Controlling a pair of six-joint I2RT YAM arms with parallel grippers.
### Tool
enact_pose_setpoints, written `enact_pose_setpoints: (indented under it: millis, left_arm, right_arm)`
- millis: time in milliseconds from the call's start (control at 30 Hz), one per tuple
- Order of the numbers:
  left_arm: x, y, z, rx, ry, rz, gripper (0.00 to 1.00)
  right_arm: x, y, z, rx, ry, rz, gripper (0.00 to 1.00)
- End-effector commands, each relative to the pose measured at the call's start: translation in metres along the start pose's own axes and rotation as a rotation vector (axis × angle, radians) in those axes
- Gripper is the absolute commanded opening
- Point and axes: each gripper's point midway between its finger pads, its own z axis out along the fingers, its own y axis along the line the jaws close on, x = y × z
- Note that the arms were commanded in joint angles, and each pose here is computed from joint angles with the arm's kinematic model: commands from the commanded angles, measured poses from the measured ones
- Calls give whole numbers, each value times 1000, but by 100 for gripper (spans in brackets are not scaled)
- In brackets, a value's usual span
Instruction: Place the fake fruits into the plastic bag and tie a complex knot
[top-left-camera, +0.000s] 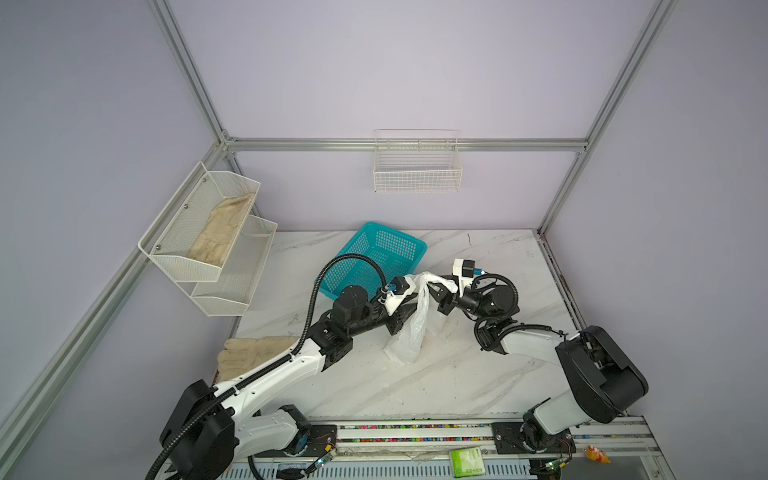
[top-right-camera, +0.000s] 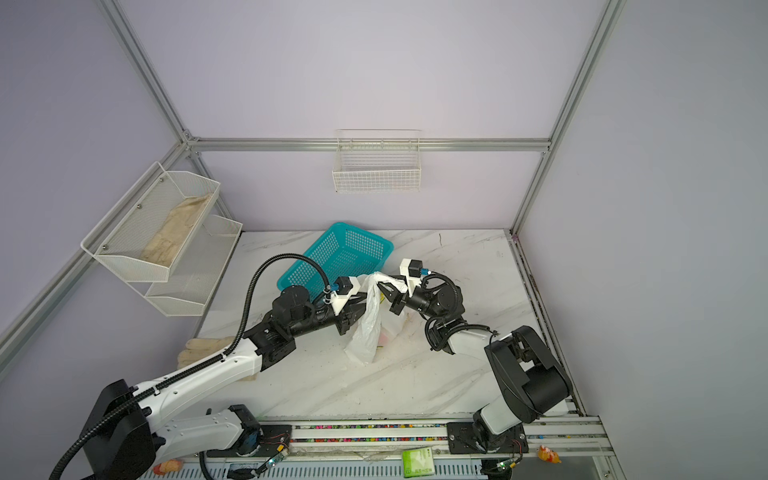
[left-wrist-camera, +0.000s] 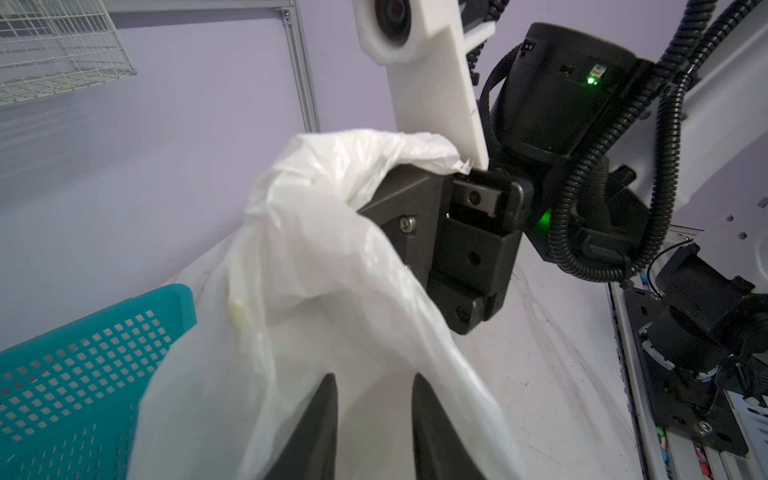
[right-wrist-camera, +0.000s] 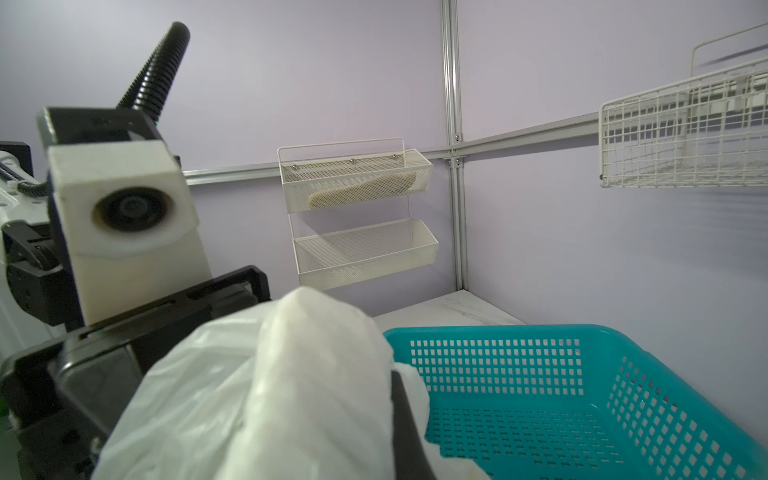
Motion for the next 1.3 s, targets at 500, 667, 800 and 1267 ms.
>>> enact_pose_setpoints:
  millis: [500,667,800,1267]
  left_arm:
    - [-7,46,-35,-293,147,301,50]
    - [-12,53,-29,-317,143,370,51]
    - [-18,52,-23,-296,120,402,50]
    - [-19,11,-1,-52,-3,227,42]
  right_arm:
    - [-7,6,8,-37,124,-179,0]
    - [-6,7,8,-49,127,-173,0]
    - [-6,7,9,-53,129,-169,0]
    - [-11,3,10,-22,86,-120,0]
